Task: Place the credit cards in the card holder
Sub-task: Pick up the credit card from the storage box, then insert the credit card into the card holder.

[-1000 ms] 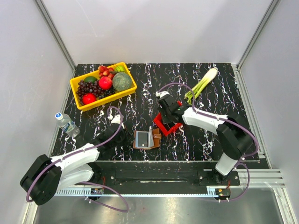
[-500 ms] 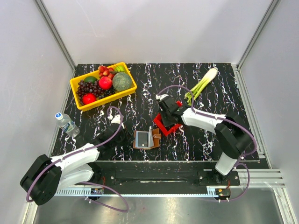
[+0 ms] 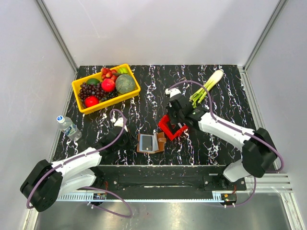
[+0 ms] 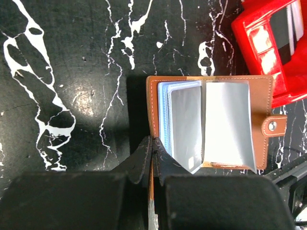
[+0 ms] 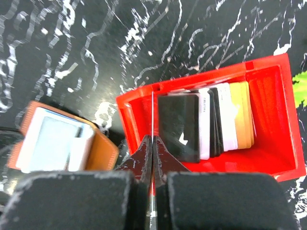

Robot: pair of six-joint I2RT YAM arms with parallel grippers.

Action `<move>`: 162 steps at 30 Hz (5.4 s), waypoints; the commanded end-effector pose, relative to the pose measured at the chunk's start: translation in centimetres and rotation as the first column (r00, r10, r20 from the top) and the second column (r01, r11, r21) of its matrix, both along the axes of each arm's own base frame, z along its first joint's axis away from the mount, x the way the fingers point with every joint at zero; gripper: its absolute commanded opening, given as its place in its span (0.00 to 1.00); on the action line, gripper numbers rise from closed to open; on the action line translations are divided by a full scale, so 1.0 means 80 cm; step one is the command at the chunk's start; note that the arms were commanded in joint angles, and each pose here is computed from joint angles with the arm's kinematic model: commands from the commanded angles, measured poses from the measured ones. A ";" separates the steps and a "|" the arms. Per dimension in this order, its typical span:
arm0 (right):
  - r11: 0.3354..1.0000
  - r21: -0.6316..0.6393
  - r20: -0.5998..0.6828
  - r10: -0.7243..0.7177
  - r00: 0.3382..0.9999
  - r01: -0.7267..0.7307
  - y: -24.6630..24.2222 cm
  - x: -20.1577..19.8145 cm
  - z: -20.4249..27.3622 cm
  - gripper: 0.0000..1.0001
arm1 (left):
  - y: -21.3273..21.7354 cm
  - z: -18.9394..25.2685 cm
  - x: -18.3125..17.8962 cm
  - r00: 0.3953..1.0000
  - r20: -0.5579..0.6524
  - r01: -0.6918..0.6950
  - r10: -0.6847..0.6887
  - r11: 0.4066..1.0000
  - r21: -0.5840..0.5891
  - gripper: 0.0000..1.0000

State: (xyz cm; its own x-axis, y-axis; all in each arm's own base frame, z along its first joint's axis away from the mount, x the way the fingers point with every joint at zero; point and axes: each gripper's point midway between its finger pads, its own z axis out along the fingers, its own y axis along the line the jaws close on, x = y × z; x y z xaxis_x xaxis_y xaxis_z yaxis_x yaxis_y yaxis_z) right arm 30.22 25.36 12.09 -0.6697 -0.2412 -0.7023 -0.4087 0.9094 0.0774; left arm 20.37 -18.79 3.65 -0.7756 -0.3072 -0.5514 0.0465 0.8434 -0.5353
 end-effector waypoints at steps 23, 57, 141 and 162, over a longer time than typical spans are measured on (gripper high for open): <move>0.887 0.401 -0.129 -0.193 0.973 0.229 0.168 -0.089 0.009 0.00 | -0.022 0.061 -0.006 0.995 0.094 0.052 -0.034 0.980 -0.191 0.00; 0.914 0.318 0.045 -0.280 0.959 0.252 0.141 -0.090 0.039 0.00 | -0.017 0.074 -0.010 0.992 0.120 0.051 -0.026 0.977 -0.207 0.00; 0.899 0.416 -0.350 0.017 0.937 0.138 0.134 -0.119 -0.075 0.00 | 0.023 -0.008 -0.019 0.989 -0.029 -0.150 0.147 0.983 -0.108 0.00; 0.817 0.529 -0.294 -0.076 0.953 0.228 0.112 -0.101 -0.086 0.00 | 0.028 -0.022 -0.025 0.981 -0.053 -0.195 0.189 0.969 -0.150 0.00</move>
